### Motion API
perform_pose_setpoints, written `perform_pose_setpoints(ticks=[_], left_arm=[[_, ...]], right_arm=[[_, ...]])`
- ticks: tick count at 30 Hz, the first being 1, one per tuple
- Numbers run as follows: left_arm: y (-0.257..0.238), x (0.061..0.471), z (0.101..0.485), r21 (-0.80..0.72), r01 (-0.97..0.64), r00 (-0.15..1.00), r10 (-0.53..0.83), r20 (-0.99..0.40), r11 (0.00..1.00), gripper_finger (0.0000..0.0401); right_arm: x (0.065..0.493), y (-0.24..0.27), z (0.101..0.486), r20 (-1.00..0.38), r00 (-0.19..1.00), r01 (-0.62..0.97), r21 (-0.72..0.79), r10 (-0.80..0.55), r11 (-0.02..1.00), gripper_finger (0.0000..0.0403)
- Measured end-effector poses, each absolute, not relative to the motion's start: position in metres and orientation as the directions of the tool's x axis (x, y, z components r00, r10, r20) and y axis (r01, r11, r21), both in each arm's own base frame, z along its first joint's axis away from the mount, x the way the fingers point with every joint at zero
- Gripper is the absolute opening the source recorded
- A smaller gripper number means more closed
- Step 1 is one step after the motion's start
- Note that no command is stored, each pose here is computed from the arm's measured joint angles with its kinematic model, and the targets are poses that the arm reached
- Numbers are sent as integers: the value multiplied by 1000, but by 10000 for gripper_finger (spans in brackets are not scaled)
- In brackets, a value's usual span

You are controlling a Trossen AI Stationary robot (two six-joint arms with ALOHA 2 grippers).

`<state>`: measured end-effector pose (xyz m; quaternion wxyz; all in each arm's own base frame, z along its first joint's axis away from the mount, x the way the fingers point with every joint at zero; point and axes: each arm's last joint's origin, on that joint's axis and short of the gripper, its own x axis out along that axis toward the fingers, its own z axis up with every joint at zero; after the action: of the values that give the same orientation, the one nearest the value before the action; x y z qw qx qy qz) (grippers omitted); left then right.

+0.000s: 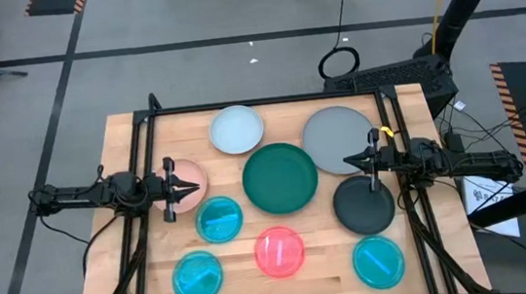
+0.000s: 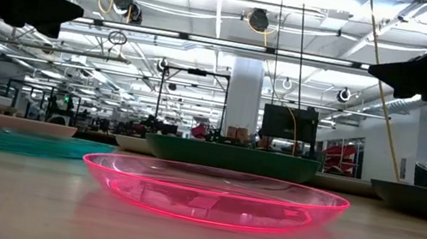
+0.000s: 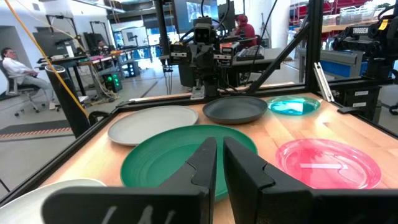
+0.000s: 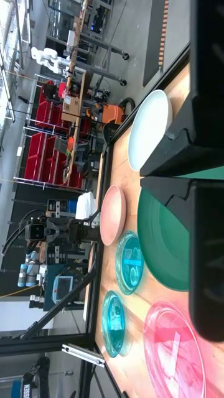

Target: Stack plastic plates

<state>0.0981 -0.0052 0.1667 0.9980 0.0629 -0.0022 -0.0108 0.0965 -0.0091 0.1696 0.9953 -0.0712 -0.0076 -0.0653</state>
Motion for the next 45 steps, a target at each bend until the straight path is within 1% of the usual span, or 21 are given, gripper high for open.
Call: perform_pose_setpoints(ticks=[21,23,24,25,26,27,28,29,31,32,34,36,38,42,45], left_arm=[[-5,98,167,120,21,1000,-21,4,993,35],[-5,98,167,53,22,1000,-22,7,998,35],[-5,98,167,-12,23,1000,-23,7,1000,35],[-5,98,167,-95,24,1000,-23,7,995,35],[-5,98,167,-174,24,1000,-23,7,984,35],[-5,98,167,-236,24,1000,-23,9,972,35],[-5,98,167,-271,24,1000,-22,11,962,35],[-5,98,167,-286,25,1000,-22,12,958,35],[-5,98,168,-312,32,999,-27,19,950,35],[-6,98,168,-324,40,999,-33,26,945,35],[-6,98,173,-337,62,997,-40,73,939,35],[-6,97,179,-337,82,991,-39,131,938,35],[-6,96,186,-335,108,978,-39,206,936,35],[-5,93,199,-327,152,941,-35,338,933,35],[-5,90,204,-321,173,918,-34,396,931,35]], right_arm=[[96,-9,170,30,991,133,-141,-130,981,9],[96,-9,170,30,991,133,-141,-130,981,9],[97,-9,170,30,991,133,-138,-130,981,9],[96,-9,170,30,991,132,-104,-130,986,9],[96,-9,170,30,991,130,-4,-130,992,8],[97,-9,170,30,991,127,147,-133,981,8],[96,-10,171,34,987,144,291,-160,946,8],[96,-12,171,38,976,182,402,-215,897,7],[95,-15,172,48,942,253,550,-332,796,4],[95,-17,173,51,926,272,596,-374,755,2],[96,-18,174,59,914,283,617,-401,734,2],[97,-18,178,95,913,261,611,-397,748,2],[98,-18,179,100,915,258,600,-390,757,2],[106,-19,171,-8,927,319,542,-375,778,2],[112,-19,184,-30,927,339,500,-375,797,2]])
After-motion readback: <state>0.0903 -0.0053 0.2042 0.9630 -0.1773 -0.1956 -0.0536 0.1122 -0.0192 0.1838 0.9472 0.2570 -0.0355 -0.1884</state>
